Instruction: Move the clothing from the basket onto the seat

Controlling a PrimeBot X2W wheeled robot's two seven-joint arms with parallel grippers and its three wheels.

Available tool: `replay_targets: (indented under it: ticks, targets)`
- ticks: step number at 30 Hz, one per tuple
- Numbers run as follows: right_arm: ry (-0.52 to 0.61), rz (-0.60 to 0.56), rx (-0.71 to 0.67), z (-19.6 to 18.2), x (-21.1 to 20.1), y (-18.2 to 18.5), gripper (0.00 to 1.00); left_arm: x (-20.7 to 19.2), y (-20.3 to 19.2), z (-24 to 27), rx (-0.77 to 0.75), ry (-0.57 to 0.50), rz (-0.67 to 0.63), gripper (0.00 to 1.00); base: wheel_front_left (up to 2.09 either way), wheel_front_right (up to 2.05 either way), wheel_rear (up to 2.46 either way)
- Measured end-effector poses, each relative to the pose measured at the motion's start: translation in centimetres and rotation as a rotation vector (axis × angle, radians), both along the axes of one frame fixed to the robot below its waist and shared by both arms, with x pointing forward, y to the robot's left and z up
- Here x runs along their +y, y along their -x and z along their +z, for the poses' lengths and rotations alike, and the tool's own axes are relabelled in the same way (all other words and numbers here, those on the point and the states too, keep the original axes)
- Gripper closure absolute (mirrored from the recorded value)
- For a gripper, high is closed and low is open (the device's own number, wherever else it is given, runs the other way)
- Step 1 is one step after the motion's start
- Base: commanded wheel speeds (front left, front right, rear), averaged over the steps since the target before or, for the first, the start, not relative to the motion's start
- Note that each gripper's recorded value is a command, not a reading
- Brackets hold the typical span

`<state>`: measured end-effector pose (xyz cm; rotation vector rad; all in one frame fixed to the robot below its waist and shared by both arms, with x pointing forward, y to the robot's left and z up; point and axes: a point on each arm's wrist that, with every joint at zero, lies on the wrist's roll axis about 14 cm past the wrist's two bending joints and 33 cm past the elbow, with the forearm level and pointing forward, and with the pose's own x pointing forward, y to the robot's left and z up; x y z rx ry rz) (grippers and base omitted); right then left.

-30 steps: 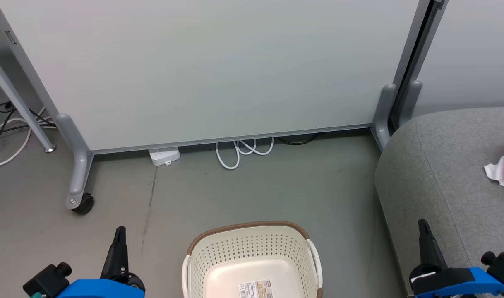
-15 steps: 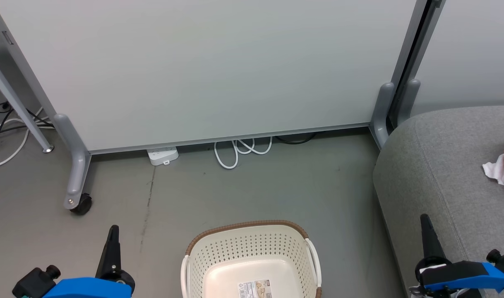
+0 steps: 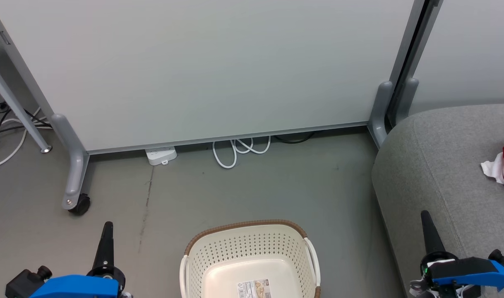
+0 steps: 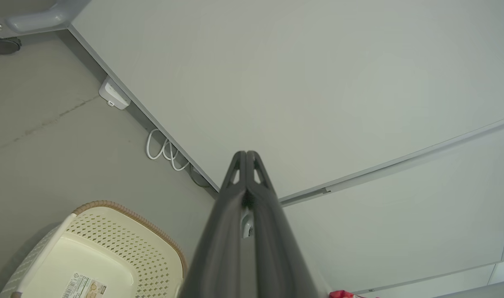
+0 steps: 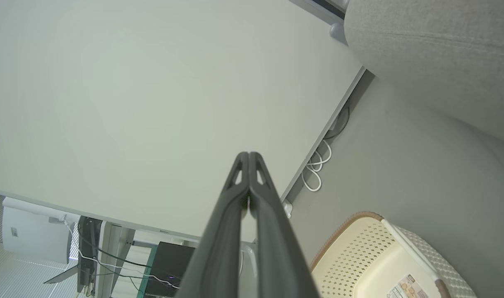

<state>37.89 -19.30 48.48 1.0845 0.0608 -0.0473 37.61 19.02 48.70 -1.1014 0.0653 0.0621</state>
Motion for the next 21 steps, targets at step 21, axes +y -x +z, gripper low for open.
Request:
replay_targets:
  ticks: [21]
  targets:
    - [-0.200, -0.011, -0.017, 0.65, -0.31, -0.37, 1.00, 0.35, -0.37, 0.39, -0.015, 0.196, 0.005, 1.00, 0.00, 0.00, 0.00]
